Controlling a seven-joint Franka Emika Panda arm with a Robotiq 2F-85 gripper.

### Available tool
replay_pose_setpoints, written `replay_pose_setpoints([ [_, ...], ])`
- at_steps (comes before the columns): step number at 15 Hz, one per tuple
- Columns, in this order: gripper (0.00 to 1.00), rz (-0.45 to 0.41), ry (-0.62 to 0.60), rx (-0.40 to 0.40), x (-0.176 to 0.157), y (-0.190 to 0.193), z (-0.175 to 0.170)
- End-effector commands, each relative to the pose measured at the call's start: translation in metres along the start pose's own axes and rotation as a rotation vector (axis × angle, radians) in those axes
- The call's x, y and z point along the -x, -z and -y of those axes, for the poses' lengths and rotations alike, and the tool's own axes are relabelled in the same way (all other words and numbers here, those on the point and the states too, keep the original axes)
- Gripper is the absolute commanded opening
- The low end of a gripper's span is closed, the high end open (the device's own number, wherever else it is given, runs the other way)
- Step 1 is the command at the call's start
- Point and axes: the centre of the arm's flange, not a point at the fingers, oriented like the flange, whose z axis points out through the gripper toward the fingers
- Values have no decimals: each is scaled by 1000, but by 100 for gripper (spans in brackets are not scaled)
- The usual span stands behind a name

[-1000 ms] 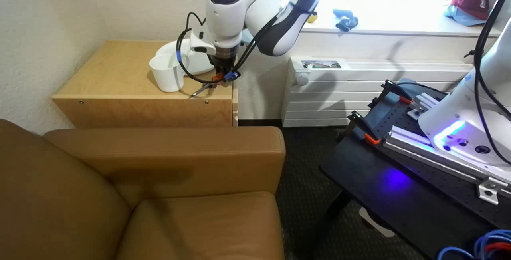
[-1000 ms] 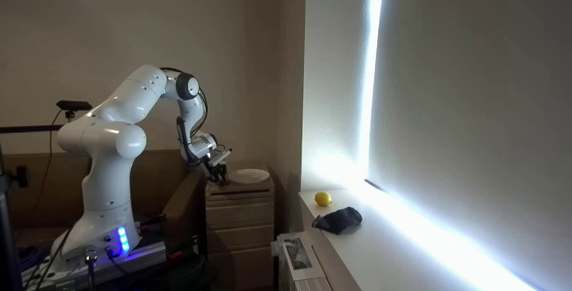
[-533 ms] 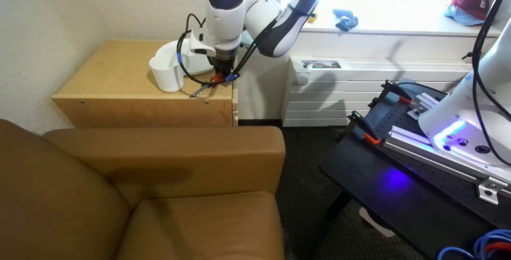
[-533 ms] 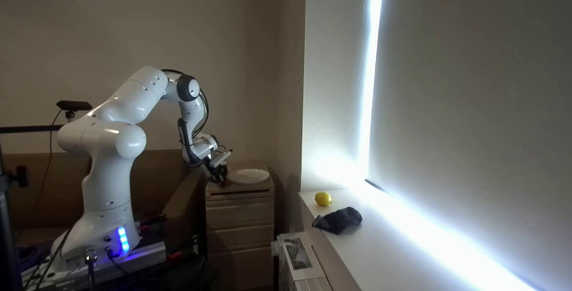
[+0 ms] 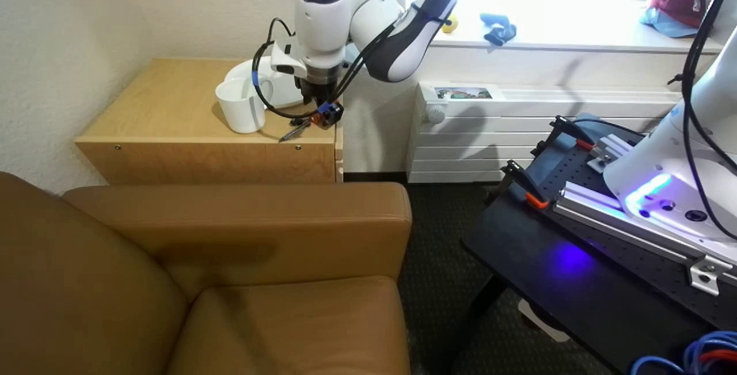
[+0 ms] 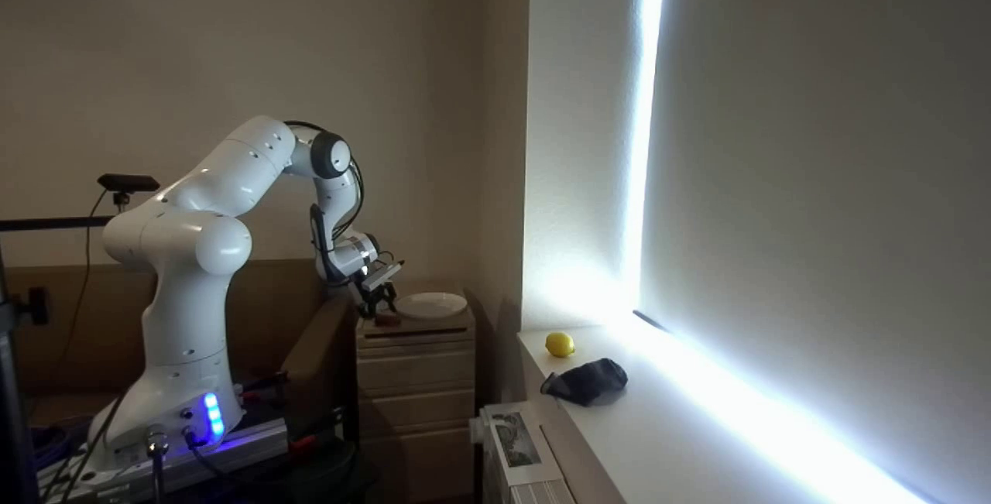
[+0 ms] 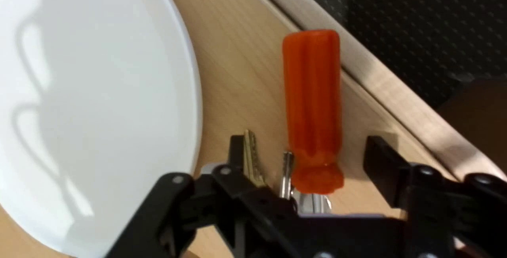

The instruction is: Take the screwdriver from the windowsill and move it to the nightstand

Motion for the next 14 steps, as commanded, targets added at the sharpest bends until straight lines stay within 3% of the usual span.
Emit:
replay_pose_setpoints([
  [1, 100, -106, -46, -85, -2, 6, -3],
  [4, 100, -193, -117, -165, 1, 27, -10],
  [6, 100, -263, -174, -258, 11, 47, -18],
  [10, 100, -267, -372, -435, 45, 86, -30],
  [12, 100, -242, -483, -436, 74, 111, -37],
  [14, 100, -285, -573, -415, 103, 143, -45],
])
